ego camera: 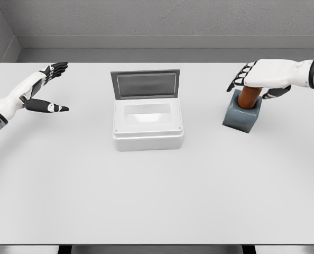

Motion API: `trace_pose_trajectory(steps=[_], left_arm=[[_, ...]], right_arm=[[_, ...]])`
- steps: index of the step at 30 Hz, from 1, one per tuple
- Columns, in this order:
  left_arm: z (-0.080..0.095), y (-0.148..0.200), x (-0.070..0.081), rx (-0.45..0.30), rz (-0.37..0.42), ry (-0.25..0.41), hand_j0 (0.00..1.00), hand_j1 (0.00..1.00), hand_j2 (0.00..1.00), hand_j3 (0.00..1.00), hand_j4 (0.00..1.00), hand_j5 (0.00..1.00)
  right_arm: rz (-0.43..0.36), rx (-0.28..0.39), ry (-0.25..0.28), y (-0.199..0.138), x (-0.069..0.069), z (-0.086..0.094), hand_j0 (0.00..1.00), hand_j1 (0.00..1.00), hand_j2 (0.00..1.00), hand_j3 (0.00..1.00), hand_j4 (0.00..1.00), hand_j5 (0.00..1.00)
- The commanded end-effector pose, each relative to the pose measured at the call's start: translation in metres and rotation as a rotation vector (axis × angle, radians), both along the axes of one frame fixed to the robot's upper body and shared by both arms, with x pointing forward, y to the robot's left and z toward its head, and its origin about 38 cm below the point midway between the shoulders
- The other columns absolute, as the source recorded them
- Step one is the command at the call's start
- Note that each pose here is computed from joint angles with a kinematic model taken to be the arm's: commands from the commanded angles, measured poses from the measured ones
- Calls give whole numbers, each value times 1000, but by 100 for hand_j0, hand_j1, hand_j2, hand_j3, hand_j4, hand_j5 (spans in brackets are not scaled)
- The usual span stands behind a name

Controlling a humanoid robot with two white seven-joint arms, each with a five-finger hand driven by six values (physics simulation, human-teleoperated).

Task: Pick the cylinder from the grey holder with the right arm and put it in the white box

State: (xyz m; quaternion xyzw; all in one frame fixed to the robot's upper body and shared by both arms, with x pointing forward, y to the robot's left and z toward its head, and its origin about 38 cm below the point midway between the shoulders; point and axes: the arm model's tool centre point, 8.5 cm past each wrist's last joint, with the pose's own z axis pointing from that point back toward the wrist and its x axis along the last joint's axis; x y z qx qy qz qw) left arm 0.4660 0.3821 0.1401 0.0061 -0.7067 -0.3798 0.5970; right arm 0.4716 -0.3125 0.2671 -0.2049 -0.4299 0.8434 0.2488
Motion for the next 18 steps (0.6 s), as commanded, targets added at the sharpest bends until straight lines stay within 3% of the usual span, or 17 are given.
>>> trace_pose_trajectory(steps=[1, 6, 7, 18], left_arm=[[1, 0, 0, -5, 3, -1, 100, 100, 100, 100, 100, 100], [0, 0, 0, -5, 3, 1, 100, 100, 100, 100, 100, 100], [0, 0, 0, -5, 1, -1, 100, 100, 100, 100, 100, 100], [1, 0, 0, -7, 0, -4, 100, 100, 100, 100, 100, 100]], right_arm=[[-2, 7, 1, 0, 0, 0, 64, 64, 64, 64, 64, 64], [3, 16, 0, 3, 1, 2, 52, 52, 52, 52, 52, 52], [3, 16, 0, 3, 1, 2, 44, 44, 44, 44, 44, 44], [-7, 18, -11, -1, 1, 7, 40, 40, 40, 40, 40, 40]])
